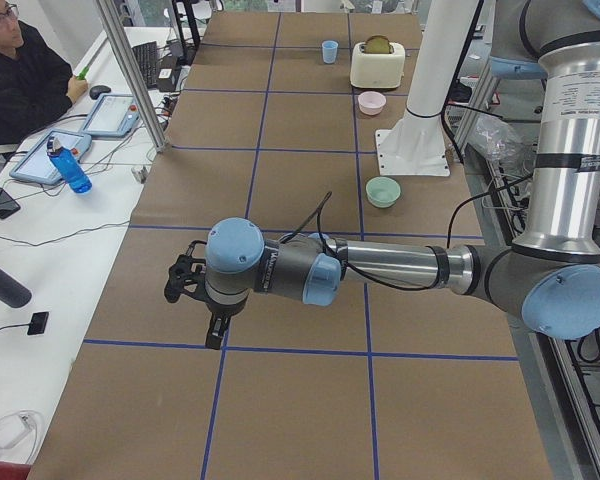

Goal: Stack blue cups with both arms
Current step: 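Move the left gripper down toward the light-blue cup near it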

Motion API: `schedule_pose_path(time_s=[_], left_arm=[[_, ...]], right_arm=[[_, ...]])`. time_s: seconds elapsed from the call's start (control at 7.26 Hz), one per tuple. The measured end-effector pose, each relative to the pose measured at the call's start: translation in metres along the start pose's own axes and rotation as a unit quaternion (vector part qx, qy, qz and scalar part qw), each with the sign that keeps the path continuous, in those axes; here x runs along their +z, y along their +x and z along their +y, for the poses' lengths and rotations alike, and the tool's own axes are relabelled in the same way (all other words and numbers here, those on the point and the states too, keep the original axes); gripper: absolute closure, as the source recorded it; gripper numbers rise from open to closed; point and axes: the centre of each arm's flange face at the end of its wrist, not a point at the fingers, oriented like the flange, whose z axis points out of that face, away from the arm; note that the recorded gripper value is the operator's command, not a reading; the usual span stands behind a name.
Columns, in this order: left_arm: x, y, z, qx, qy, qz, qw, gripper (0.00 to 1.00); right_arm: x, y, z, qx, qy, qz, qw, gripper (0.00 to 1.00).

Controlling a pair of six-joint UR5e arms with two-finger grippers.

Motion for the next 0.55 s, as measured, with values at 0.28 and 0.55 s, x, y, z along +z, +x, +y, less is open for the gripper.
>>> schedule_pose_path(time_s=[0.28,0.55], left_arm=[[0.000,0.000,0.002,-0.001,-0.001,0.000,1.0000,0.02],[-0.006,0.012,0.008,-0.008,0.005,0.003,1.0000,0.02]], right_arm=[[-0.003,-0.003,-0.002,-0.004,0.004,0.001,1.0000,0.00],[-0.007,-0.007,0.001,-0.003,0.008,0.004,1.0000,0.00]])
